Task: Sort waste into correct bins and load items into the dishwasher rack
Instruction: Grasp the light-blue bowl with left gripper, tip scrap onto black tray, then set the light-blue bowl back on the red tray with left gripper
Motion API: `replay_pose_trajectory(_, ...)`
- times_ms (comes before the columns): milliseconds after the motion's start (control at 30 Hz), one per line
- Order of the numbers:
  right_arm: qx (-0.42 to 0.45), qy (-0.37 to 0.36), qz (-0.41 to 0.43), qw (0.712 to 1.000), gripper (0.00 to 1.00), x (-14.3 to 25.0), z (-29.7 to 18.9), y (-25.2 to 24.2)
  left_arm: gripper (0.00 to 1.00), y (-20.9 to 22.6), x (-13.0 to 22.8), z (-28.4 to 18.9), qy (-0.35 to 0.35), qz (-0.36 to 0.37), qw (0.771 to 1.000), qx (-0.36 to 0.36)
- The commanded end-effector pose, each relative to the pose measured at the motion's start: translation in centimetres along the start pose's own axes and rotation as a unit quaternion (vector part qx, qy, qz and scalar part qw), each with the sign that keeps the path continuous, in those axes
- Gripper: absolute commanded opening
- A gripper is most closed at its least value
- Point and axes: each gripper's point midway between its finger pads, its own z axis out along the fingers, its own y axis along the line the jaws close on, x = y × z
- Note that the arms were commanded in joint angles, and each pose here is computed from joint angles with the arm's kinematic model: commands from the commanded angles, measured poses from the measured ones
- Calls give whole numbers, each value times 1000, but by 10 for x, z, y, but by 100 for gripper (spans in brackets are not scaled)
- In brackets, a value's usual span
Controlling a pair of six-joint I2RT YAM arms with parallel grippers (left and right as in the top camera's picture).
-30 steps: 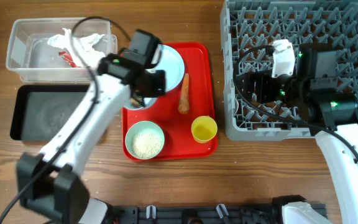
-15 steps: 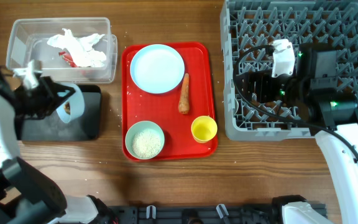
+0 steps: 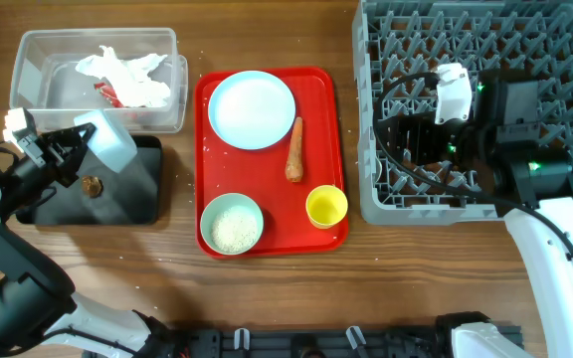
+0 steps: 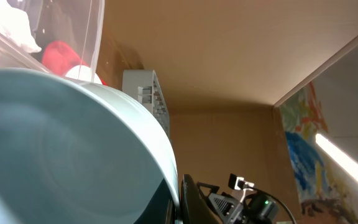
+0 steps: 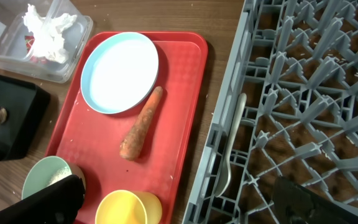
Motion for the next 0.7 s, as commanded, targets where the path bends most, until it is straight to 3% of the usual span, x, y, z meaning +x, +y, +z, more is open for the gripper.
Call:
replay_pose_trajectory(0, 4, -6, 5, 1000, 100, -7, -2, -1, 4, -12, 12, 15, 25, 8, 1000, 4)
replay_pose_trajectory(67, 3, -8, 5, 1000, 100, -7, -2, -1, 4, -25, 36, 42, 76, 58, 994, -42)
replay_pose_trajectory(167, 3, -7, 5, 1000, 100, -7, -2, -1, 4, -32, 71, 85, 143, 137, 966, -168)
replay_pose_trajectory(267, 3, -7, 5, 1000, 100, -7, -2, -1, 4, -13, 101, 133, 156, 266, 888, -342)
replay_pose_trajectory(367, 4, -6, 6, 1000, 100, -6, -2, -1, 4, 19, 132, 171, 180, 383, 788, -448)
replay_pose_trajectory(500, 4, -3, 7, 1000, 100, -5, -2, -1, 4, 63, 162, 191, 211, 426, 710, -519)
replay_pose_trajectory(667, 4, -1, 7, 1000, 100, -4, -2, -1, 4, 110, 187, 192, 271, 407, 676, -551)
